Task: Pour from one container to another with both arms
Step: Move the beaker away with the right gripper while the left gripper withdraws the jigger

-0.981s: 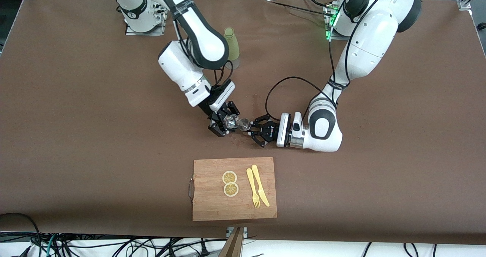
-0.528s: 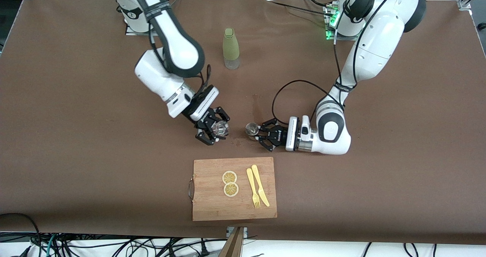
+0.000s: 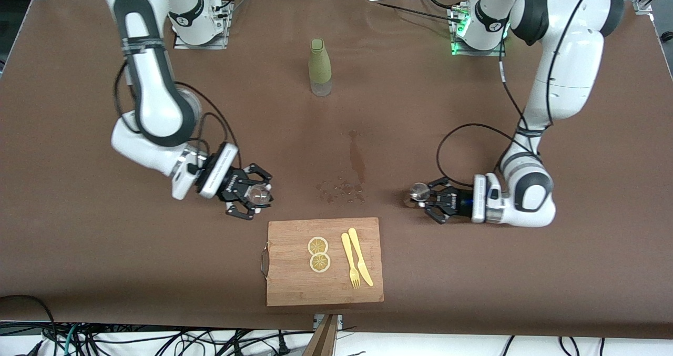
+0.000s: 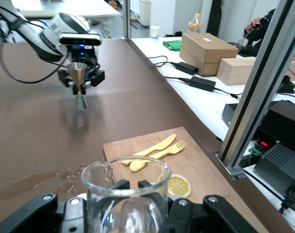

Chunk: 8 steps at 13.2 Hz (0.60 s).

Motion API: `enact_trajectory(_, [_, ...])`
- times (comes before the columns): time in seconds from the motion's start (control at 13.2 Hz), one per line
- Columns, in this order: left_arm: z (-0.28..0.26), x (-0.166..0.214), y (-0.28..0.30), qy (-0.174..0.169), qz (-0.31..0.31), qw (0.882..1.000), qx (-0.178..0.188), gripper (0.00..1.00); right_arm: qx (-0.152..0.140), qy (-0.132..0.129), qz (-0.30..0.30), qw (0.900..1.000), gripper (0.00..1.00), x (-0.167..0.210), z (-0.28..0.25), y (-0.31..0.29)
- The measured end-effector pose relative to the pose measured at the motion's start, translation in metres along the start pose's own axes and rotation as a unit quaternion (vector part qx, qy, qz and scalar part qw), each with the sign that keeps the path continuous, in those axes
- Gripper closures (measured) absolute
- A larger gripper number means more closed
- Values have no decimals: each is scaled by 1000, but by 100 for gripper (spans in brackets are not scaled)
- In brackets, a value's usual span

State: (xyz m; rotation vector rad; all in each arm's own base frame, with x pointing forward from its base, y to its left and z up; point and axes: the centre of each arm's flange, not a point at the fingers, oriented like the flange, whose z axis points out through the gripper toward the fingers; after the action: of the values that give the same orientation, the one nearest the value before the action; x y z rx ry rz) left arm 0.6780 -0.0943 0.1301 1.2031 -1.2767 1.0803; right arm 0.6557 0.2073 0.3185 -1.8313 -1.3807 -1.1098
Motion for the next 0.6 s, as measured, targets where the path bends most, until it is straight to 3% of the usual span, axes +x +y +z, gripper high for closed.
enact_trajectory(0.3, [-100, -16, 22, -12, 12, 1000, 6, 79, 57, 37, 11, 998, 82, -62, -40, 25])
enact_trajectory(0.6, [-184, -32, 60, -21, 42, 999, -2, 79, 87, 59, 11, 994, 82, -138, -70, 37])
